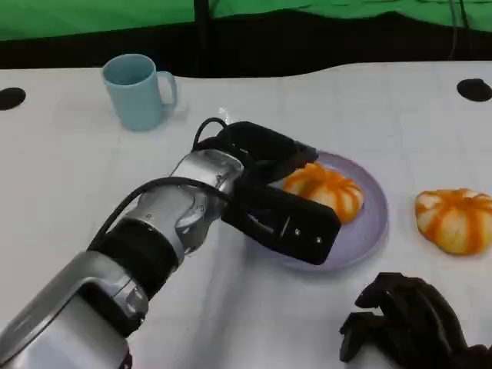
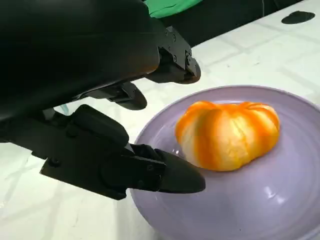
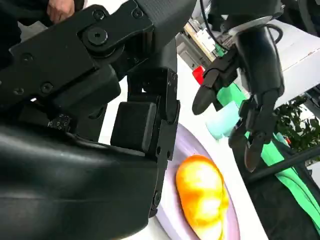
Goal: Grasp the bread from the table and place it into the plate.
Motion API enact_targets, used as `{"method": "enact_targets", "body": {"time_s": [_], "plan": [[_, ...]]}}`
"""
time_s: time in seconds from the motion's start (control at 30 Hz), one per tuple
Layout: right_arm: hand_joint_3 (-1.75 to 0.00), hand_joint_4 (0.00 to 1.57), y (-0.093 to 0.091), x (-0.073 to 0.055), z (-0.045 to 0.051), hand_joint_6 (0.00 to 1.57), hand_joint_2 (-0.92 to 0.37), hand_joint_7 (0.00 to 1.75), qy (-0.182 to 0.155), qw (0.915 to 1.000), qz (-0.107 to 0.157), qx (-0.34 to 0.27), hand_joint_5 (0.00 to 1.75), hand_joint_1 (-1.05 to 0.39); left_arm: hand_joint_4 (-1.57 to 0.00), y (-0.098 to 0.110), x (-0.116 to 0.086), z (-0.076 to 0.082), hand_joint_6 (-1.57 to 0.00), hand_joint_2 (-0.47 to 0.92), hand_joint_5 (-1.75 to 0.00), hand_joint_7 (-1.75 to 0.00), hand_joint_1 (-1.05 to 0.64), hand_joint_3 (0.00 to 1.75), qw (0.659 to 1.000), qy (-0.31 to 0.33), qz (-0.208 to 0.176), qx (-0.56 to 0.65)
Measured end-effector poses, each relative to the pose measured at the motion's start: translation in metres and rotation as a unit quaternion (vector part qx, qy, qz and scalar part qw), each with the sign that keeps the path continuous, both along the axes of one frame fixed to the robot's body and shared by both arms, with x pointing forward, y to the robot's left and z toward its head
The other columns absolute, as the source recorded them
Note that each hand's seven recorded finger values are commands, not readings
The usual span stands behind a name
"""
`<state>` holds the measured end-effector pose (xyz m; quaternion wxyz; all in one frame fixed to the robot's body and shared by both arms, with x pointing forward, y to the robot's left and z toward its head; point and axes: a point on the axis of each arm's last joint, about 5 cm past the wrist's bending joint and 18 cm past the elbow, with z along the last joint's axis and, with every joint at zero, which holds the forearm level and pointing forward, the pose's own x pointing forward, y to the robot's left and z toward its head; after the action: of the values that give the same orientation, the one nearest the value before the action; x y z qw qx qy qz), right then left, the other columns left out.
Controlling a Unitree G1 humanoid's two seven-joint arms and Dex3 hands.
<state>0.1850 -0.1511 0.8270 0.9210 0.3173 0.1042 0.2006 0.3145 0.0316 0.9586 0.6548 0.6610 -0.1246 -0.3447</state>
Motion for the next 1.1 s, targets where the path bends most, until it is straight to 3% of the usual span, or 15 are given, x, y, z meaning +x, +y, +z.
{"method": "enact_targets", "body": {"time_s": [0.13, 0.3, 0.37, 0.5, 0.57, 0.6, 0.67, 0.77, 0.9, 1.1], "plan": [[0.0, 1.56, -0.001, -0.001, 0.0, 1.57, -0.75, 0.37, 0.0, 1.0, -0.002, -0.002, 0.75, -1.04, -0.52, 0.016, -0.01, -0.004, -0.46, 0.92, -0.31, -0.09, -0.76, 0.3, 0.997, -0.002, -0.023, -0.078], [0.0, 1.56, -0.001, -0.002, 0.0001, 1.57, -0.75, 0.38, 0.002, 1.0, -0.005, -0.004, 0.77, -1.04, -0.68, 0.045, -0.018, -0.015, -0.57, 0.92, -0.42, -0.13, -0.63, 0.32, 0.981, 0.016, -0.023, -0.192], [0.0, 1.55, -0.001, -0.002, 0.0002, 1.57, -0.74, 0.38, 0.003, 1.0, -0.005, -0.005, 0.78, -1.04, -0.64, 0.057, -0.024, -0.019, -0.69, 0.92, -0.84, -0.1, -0.58, 0.27, 0.962, 0.025, -0.014, -0.271], [0.0, 1.55, -0.001, -0.002, 0.0004, 1.57, -0.74, 0.38, 0.003, 1.0, -0.005, -0.005, 0.79, -1.04, -0.52, 0.078, -0.04, -0.04, -0.78, 0.92, -1.34, -0.12, -0.55, 0.3, 0.899, 0.08, 0.021, -0.431], [0.0, 1.55, -0.001, -0.002, 0.0004, 1.57, -0.74, 0.38, 0.003, 1.0, -0.005, -0.004, 0.79, -1.04, -0.5, 0.085, -0.047, -0.048, -0.81, 0.92, -1.49, -0.16, -0.55, 0.31, 0.871, 0.113, 0.028, -0.478], [0.0, 1.55, -0.001, -0.002, 0.0004, 1.57, -0.74, 0.38, 0.003, 1.0, -0.005, -0.004, 0.79, -1.04, -0.47, 0.088, -0.05, -0.05, -0.72, 0.92, -1.62, -0.47, -0.55, 0.32, 0.859, 0.127, 0.027, -0.496], [0.0, 1.55, -0.001, -0.002, 0.0004, 1.57, -0.74, 0.38, 0.003, 1.0, -0.005, -0.004, 0.8, -1.03, -0.47, 0.093, -0.054, -0.053, -0.54, 0.92, -1.71, -1.0, -0.56, 0.33, 0.83, 0.155, 0.021, -0.535], [0.0, 1.55, -0.001, -0.002, 0.0004, 1.57, -0.74, 0.39, 0.003, 1.0, -0.005, -0.004, 0.8, -1.03, -0.47, 0.102, -0.06, -0.057, -0.45, 0.92, -1.74, -1.38, -0.62, 0.29, 0.786, 0.194, 0.009, -0.587], [0.0, 1.54, -0.001, -0.002, 0.0004, 1.57, -0.75, 0.38, 0.003, 1.0, -0.005, -0.004, 0.81, -1.04, -0.54, 0.112, -0.073, -0.067, -0.49, 0.92, -1.75, -1.5, -0.64, 0.2, 0.717, 0.245, 0.023, -0.652], [0.0, 1.54, -0.001, -0.002, 0.0005, 1.57, -0.73, 0.38, 0.003, 1.0, -0.004, -0.004, 0.81, -1.04, -0.64, 0.119, -0.097, -0.084, -0.45, 0.92, -1.75, -1.71, -0.64, 0.39, 0.618, 0.304, 0.068, -0.722]]}}
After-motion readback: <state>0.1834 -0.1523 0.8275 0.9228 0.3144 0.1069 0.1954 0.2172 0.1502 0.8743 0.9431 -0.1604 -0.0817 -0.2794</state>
